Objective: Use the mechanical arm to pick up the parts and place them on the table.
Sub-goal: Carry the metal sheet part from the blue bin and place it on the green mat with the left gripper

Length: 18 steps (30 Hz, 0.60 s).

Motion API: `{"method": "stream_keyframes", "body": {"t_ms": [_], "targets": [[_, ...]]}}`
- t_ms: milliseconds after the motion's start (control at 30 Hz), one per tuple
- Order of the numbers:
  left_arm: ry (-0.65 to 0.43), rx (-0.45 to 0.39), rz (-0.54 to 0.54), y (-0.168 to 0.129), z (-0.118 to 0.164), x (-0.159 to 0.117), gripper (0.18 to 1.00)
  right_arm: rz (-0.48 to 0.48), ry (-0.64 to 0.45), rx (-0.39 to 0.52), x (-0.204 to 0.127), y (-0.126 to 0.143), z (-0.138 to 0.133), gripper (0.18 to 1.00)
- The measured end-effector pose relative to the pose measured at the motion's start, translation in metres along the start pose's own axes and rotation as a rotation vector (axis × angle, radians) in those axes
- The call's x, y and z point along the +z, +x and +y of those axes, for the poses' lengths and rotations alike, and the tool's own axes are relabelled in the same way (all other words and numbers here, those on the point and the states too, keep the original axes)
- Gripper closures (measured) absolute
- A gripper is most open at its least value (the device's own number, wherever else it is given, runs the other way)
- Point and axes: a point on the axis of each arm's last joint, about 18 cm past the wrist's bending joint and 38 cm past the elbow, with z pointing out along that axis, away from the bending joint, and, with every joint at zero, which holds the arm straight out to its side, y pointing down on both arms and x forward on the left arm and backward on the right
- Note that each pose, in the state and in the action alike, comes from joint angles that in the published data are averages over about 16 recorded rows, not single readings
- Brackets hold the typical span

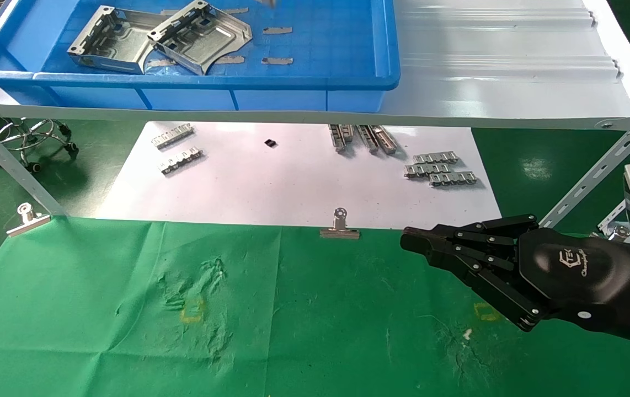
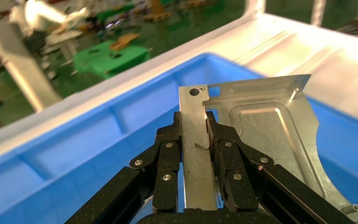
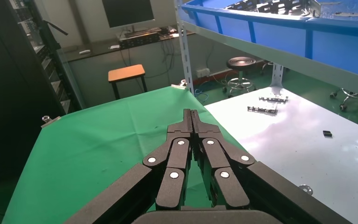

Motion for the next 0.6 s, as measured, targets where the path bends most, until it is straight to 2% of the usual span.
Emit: {"method": "stream_keyframes", "body": {"t_ms": [167, 333, 600], "targets": [[0.039, 0.072, 0.147, 0.011, -0.002, -0.037, 0.91, 0.0, 0.0, 0.0, 0.0, 0.0, 0.0, 0.987], [0.062, 0.15, 0.271, 0.023, 0.011, -0.074, 0.91, 0.0, 0.0, 0.0, 0.0, 0.0, 0.0, 0.987], [0.052, 0.264, 0.358, 0.031, 0.048, -0.125, 0.91, 0.0, 0.0, 0.0, 0.0, 0.0, 0.0, 0.987]]}}
